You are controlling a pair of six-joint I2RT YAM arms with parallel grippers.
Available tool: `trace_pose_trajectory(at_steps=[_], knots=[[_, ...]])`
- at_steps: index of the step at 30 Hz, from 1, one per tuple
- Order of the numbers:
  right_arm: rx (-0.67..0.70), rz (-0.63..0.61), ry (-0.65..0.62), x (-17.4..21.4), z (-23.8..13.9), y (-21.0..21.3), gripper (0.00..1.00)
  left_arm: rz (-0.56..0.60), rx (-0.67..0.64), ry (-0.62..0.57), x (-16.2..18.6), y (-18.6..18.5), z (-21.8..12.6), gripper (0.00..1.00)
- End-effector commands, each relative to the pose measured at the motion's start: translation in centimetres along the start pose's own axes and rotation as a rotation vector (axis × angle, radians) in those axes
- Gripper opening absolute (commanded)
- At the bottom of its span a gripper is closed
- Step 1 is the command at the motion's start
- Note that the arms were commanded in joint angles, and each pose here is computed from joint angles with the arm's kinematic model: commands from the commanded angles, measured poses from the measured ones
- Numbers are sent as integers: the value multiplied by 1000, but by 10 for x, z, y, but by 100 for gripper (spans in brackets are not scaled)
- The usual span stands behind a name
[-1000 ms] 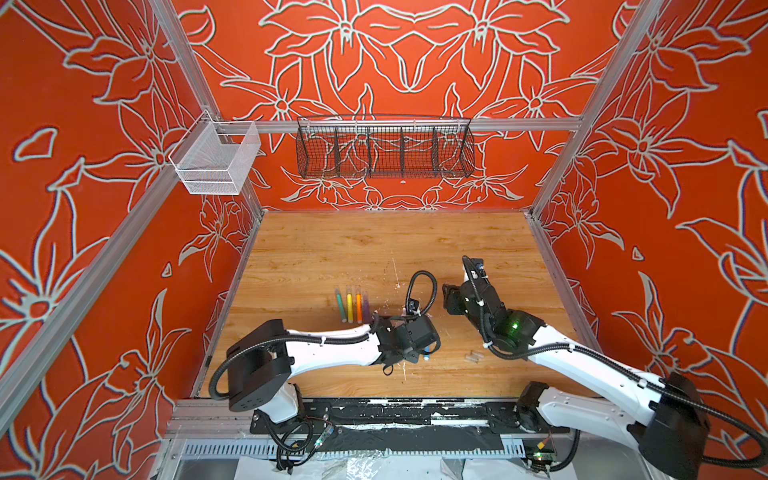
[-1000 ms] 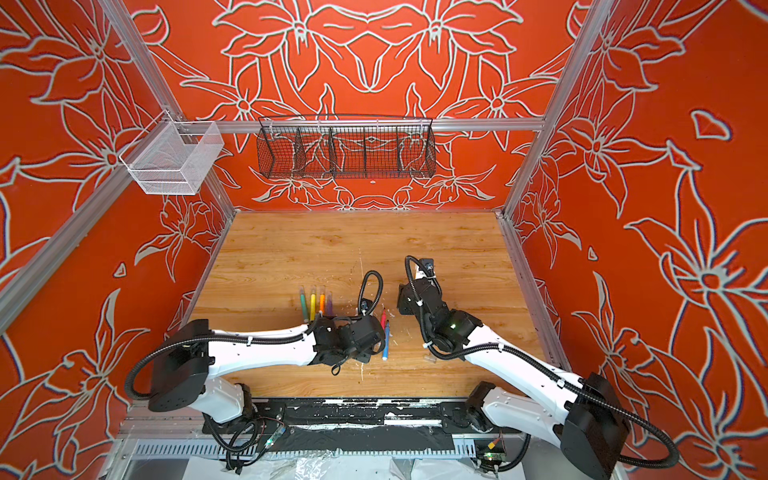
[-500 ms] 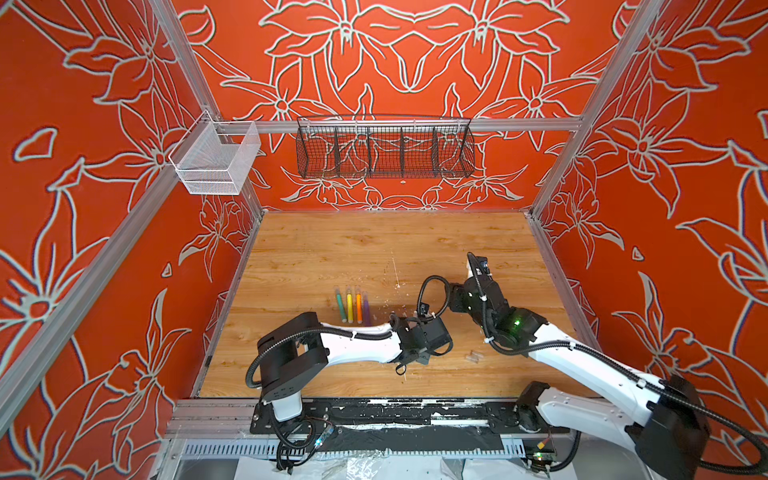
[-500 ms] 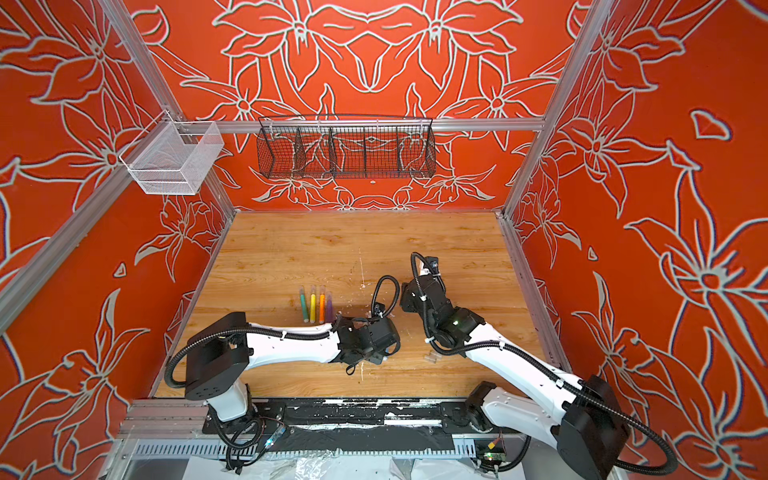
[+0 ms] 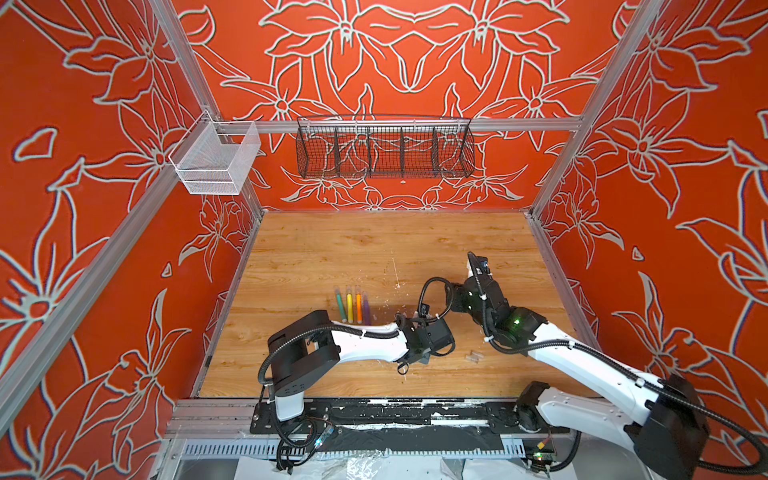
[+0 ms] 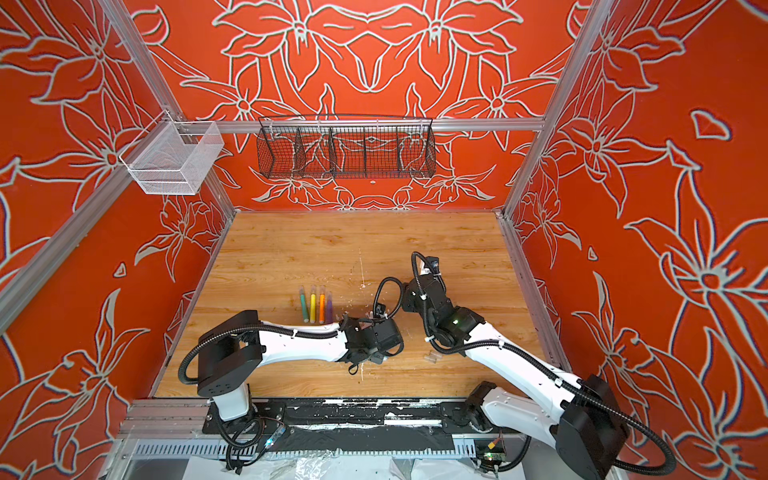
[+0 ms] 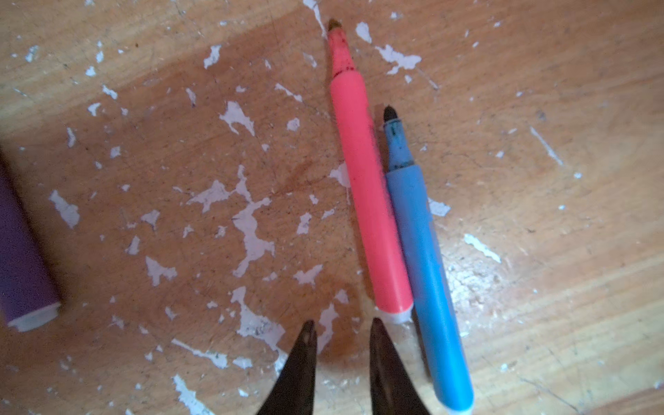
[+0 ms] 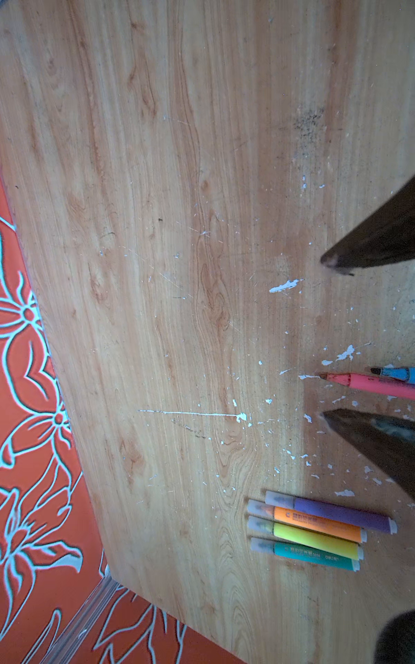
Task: Insert the pens into the pen caps
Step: 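Lower the left gripper and close it on the pink marker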
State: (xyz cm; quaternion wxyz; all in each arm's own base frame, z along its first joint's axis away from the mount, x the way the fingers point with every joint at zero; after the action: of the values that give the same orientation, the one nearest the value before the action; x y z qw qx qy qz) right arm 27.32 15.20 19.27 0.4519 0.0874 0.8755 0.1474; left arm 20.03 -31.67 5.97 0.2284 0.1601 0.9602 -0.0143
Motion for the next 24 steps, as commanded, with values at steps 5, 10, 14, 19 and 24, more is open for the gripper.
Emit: trace_pose_trajectory(at_steps=[5, 10, 14, 19, 24], knots=[[0, 18, 13, -3, 1, 2, 64, -7, -26, 3, -3, 1, 5, 25], [-3, 20, 14, -3, 1, 2, 64, -15, -19, -39, -12, 4, -8, 25], [-2, 21, 12, -4, 1, 2, 64, -5, 49, -78, -23, -4, -22, 27], [1, 25, 13, -4, 1, 1, 64, 12, 58, -80, -28, -13, -16, 30], [0, 30, 12, -4, 1, 0, 64, 15, 24, -42, -27, -15, 5, 30]])
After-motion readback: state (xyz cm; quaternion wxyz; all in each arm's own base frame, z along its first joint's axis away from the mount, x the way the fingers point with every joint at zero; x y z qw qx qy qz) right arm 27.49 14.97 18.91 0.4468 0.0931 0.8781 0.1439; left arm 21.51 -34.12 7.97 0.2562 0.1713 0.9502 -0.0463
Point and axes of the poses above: each gripper's point midway between its finger pads, its own z axis out along the fingers, its own y axis along the line the jaws close on, x = y × z, the point moved 3 cm from there along -z, back along the fingers, and after that the axes turned 3 degrees about z, right-handed, at the moved point
